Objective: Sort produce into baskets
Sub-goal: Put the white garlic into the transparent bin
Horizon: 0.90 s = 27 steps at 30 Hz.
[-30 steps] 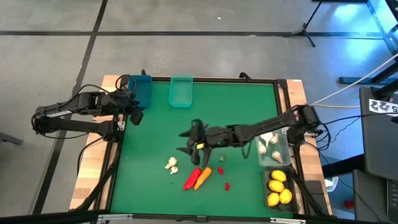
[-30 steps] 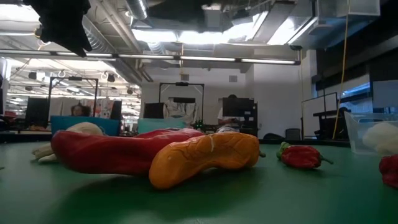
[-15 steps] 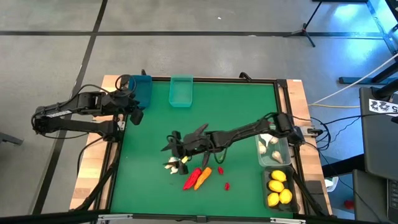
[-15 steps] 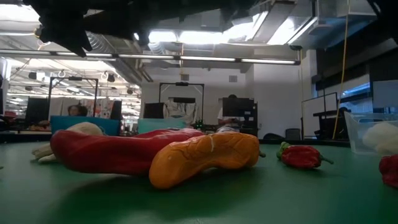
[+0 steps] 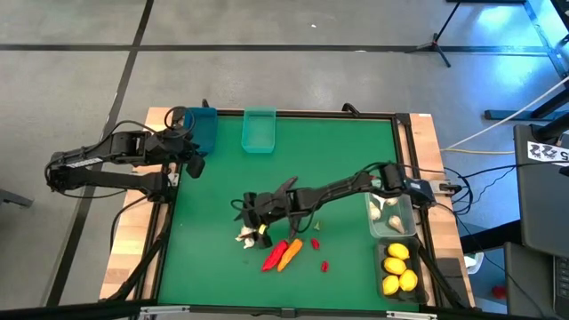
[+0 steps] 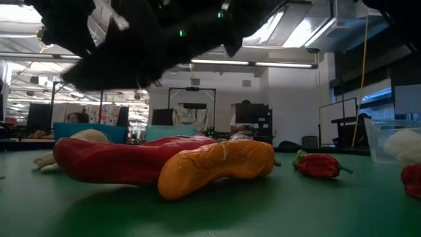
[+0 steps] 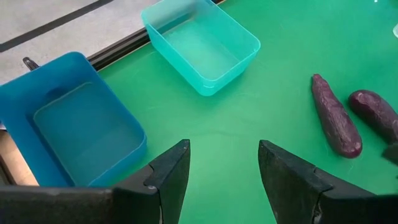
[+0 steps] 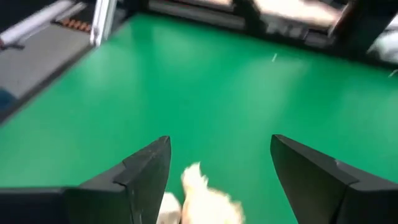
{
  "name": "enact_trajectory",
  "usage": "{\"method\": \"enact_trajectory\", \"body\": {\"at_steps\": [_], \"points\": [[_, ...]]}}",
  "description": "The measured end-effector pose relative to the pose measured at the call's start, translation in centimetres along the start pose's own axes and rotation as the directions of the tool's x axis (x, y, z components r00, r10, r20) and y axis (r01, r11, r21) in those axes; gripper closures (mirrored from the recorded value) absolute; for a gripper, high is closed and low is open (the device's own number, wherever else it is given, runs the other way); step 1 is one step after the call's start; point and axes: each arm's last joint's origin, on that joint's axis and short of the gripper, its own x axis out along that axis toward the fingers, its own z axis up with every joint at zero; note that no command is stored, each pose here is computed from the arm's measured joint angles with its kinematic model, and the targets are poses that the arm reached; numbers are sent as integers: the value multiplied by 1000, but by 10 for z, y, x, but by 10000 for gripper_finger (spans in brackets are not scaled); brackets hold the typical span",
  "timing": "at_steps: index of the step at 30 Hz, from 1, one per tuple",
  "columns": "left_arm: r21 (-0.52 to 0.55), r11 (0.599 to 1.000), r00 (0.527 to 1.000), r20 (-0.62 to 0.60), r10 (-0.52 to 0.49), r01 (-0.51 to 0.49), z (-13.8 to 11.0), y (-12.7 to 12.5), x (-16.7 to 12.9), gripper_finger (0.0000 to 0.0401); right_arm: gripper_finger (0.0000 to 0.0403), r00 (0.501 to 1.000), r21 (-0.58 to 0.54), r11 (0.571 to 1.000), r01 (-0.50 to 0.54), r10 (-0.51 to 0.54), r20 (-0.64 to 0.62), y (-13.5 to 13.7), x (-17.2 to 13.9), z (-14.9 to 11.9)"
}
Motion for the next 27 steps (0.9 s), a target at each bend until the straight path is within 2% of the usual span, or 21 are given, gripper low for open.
{"method": "enact_trajectory", "body": {"at_steps": [11, 20, 25, 27], "points": [[0, 1000, 1000, 12, 19, -19, 0, 1, 0, 216, 127, 995, 21, 1000, -17, 19, -93, 1, 22, -36], [0, 1000, 1000, 12, 19, -19, 0, 1, 0, 216, 127, 991, 43, 999, -7, 13, -136, -2, 21, -41], [-6, 1000, 1000, 13, 20, -20, 0, 1, 0, 216, 127, 983, 90, 996, 20, -4, -182, -5, 25, -52], [-7, 1000, 1000, 14, 21, -21, 0, 1, 0, 216, 127, 986, 90, 996, 23, -8, -165, -5, 27, -53]]}}
